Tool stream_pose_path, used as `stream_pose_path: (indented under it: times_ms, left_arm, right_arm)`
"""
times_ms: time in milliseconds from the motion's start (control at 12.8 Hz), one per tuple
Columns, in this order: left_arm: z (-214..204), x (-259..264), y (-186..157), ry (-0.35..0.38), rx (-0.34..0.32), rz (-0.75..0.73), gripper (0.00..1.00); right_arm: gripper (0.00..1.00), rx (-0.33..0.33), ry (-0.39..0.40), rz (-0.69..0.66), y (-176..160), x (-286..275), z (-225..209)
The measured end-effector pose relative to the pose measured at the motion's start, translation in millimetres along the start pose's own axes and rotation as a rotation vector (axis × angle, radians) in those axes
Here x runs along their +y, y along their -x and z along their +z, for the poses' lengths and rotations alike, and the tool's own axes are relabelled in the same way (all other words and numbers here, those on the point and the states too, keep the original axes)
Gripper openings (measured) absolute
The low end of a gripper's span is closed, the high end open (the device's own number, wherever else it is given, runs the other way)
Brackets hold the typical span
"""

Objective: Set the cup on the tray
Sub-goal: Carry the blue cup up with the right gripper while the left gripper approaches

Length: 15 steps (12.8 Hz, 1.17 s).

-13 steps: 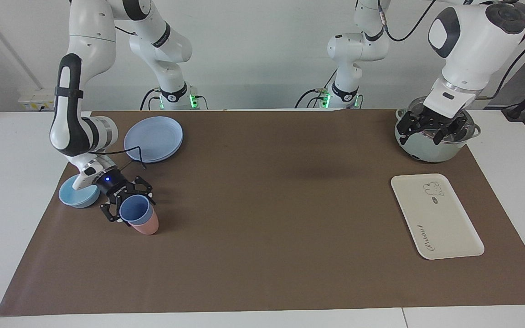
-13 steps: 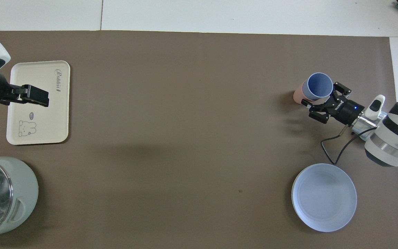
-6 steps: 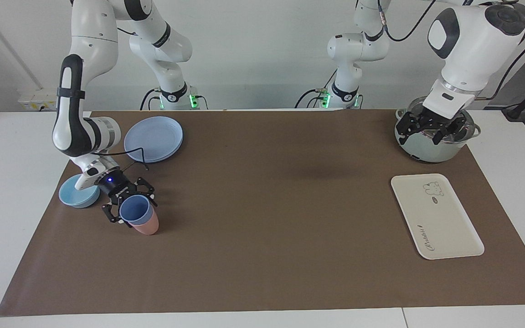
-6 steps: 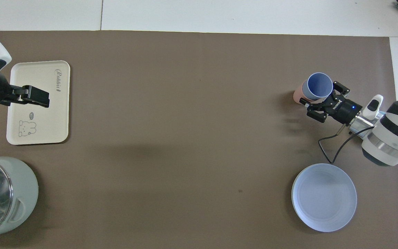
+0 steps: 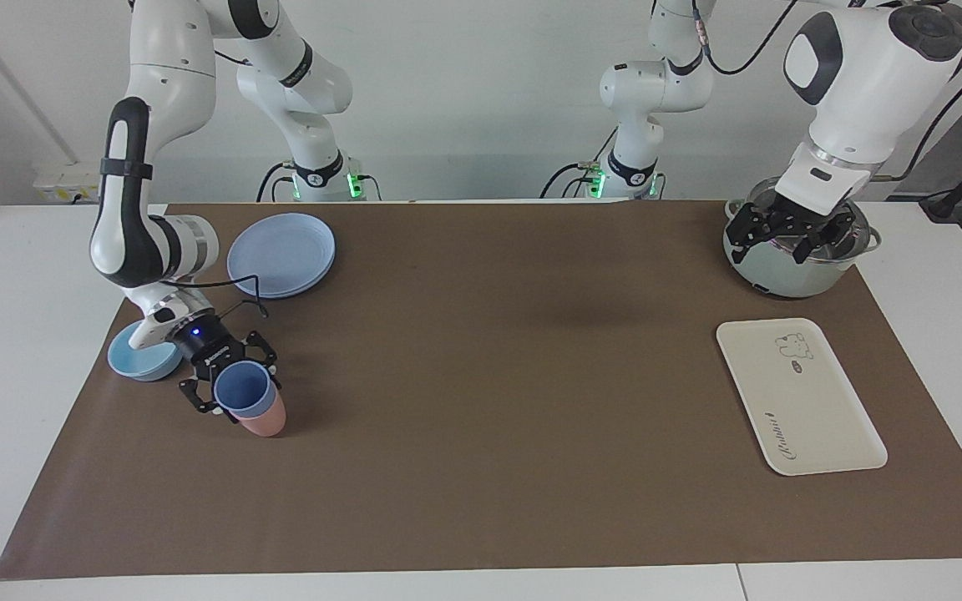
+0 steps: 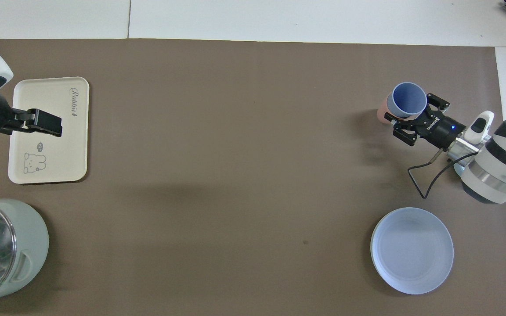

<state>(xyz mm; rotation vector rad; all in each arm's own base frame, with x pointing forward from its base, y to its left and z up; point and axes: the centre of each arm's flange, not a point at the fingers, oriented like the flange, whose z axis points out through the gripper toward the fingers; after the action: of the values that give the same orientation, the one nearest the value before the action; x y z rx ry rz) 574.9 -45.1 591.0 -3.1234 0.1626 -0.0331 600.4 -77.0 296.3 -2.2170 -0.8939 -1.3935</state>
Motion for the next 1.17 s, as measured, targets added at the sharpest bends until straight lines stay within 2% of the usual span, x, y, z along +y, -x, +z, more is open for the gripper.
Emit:
stream_pose_path:
  times_ms: [312,468,624,859,1171]
  left_arm:
    - [0,5,0,0.000,0.000,0.009,1.00]
    - [2,6,0,0.000,0.003,0.010,1.00]
    - [9,9,-2,0.022,0.043,0.004,1.00]
    - [17,24,-13,0.205,0.148,-0.137,1.00]
    - [15,64,-21,0.386,0.200,-0.277,0.98]
  right_arm:
    - [0.84,-0.172,-0.037,-0.011,-108,-30,-11]
    - [0.84,-0.267,-0.041,-0.031,-140,-35,-26]
    - [0.84,-0.374,-0.054,-0.044,-165,-46,-37]
    - [0.84,-0.494,-0.069,-0.058,-207,-78,-32]
    - [0.84,-0.645,-0.059,-0.115,-253,-132,-7]
